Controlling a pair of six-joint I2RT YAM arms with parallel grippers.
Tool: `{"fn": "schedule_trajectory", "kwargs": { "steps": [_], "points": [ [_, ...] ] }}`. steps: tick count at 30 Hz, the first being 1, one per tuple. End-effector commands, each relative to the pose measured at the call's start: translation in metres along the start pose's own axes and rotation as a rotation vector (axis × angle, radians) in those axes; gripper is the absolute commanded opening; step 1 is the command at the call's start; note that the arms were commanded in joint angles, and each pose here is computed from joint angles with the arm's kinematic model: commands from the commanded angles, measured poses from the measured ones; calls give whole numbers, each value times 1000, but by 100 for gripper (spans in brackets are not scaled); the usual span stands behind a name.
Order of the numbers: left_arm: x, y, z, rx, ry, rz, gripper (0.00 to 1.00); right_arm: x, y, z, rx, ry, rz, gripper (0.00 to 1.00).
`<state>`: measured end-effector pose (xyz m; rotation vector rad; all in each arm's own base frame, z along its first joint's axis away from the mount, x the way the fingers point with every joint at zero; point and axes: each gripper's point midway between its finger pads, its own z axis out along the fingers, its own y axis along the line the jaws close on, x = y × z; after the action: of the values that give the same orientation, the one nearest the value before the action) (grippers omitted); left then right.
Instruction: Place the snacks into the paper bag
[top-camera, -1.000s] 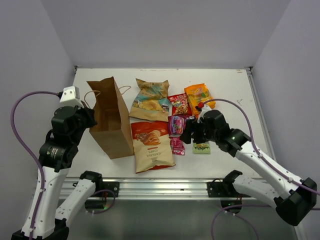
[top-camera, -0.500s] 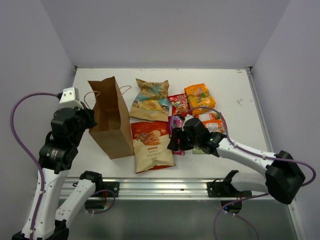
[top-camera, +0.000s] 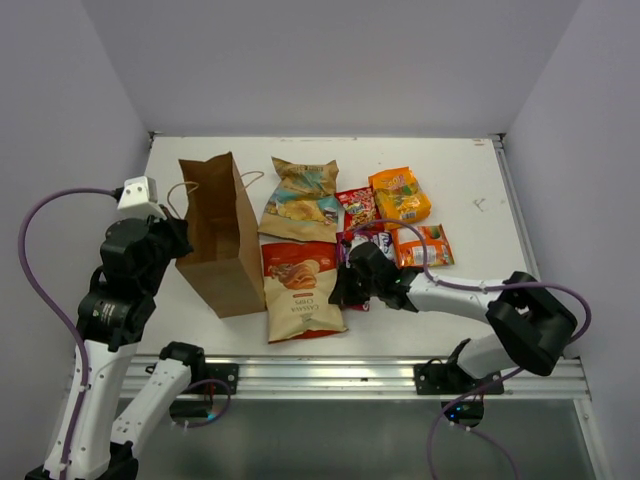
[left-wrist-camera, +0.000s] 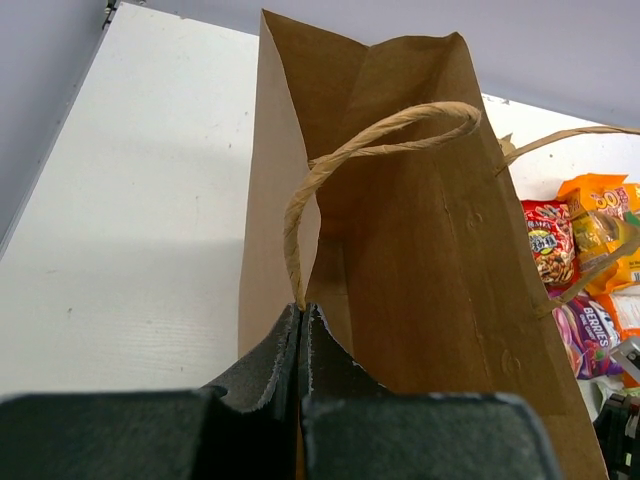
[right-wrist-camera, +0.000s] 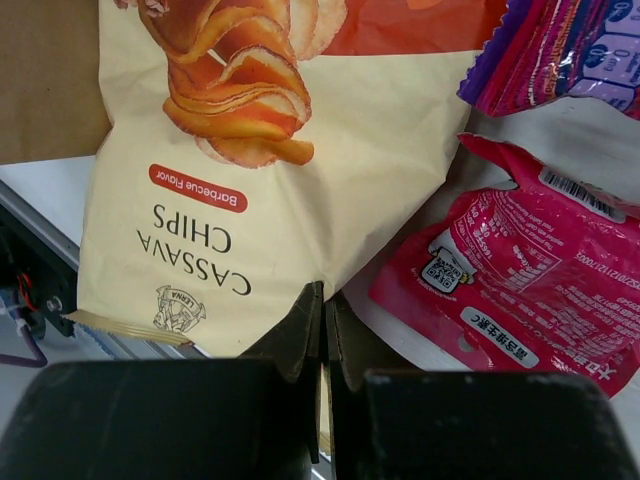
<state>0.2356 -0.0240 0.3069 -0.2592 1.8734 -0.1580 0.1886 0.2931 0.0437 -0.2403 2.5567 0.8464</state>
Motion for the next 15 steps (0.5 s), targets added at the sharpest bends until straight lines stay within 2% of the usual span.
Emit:
{"fn": "schedule_trajectory", "kwargs": {
  "steps": [1, 6, 7, 8, 9, 11, 15],
  "points": [
    [3, -2, 2, 18, 2, 29, 0, -5, 7, 1, -22, -29, -13, 0],
    [-8, -8, -2, 48, -37, 21, 0, -33, 9, -37, 49, -131, -68, 0],
    [-10, -9, -3, 53, -42, 20, 0, -42, 10, -51, 86, -149, -82, 0],
    [-12, -10, -4, 58, -46, 19, 0, -59, 13, -71, 104, -221, -109, 0],
    [-14, -11, -4, 62, -51, 18, 0, -59, 7, -84, 154, -211, -122, 0],
    [-15, -13, -3, 71, -53, 14, 0, -91, 22, -120, 166, -318, -152, 0],
    [-15, -17, -3, 87, -53, 9, 0, -120, 39, -165, 187, -391, -197, 0]
  ]
}}
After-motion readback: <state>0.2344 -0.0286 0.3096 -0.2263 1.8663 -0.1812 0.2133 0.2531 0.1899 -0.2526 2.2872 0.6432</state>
